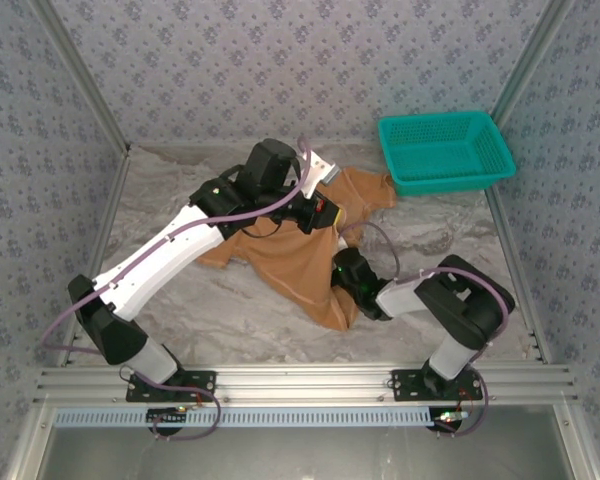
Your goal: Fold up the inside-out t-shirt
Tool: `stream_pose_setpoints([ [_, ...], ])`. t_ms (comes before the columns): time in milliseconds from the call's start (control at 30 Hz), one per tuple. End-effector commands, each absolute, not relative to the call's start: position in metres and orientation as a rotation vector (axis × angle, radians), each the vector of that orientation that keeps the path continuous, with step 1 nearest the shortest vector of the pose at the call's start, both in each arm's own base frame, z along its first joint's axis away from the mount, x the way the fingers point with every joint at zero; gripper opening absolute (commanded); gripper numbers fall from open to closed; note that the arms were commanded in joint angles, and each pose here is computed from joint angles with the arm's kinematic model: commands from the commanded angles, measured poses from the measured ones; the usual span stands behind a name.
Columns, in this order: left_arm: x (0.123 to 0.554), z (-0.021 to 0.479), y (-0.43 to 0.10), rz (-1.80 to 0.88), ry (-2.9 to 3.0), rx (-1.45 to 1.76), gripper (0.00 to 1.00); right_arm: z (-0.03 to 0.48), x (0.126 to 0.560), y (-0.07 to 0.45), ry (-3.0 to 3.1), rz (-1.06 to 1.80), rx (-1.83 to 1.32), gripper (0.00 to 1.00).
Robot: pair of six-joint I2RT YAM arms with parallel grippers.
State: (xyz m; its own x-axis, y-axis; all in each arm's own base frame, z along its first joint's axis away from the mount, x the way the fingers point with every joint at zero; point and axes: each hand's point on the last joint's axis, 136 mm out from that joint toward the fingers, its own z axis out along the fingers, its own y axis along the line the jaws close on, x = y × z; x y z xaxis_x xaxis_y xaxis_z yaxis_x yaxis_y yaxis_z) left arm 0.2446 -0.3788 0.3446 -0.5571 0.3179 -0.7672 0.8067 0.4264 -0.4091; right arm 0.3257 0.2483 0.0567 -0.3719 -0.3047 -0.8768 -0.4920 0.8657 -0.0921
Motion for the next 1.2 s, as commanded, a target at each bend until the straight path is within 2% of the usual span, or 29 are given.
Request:
stream_pose_setpoints([
  [0, 0.238, 0.364, -0.385, -1.116, 2.013, 0.981, 0.00, 0.060, 0.334, 0.270, 1.972, 0.299, -0.644, 0.32],
  [267, 0.238, 0.408, -0.397, -1.156, 1.863, 0.988, 0.00, 0.054, 0.361, 0.312, 1.993, 0.398, -0.639, 0.41],
  [433, 0.249, 0.429, -0.395, -1.104, 1.812, 0.945, 0.00, 0.057, 0.367, 0.330, 1.972, 0.344, -0.658, 0.46],
  [767, 0.277, 0.384, -0.380, -0.851, 1.952, 0.903, 0.00, 0.091, 0.344, 0.318, 1.922, 0.284, -0.704, 0.53],
  [900, 0.267, 0.371, -0.387, -0.913, 1.972, 0.965, 0.00, 0.089, 0.339, 0.330, 1.938, 0.320, -0.750, 0.54],
  [1167, 0.247, 0.363, -0.399, -1.068, 1.965, 1.040, 0.00, 0.063, 0.373, 0.342, 2.009, 0.340, -0.727, 0.53],
])
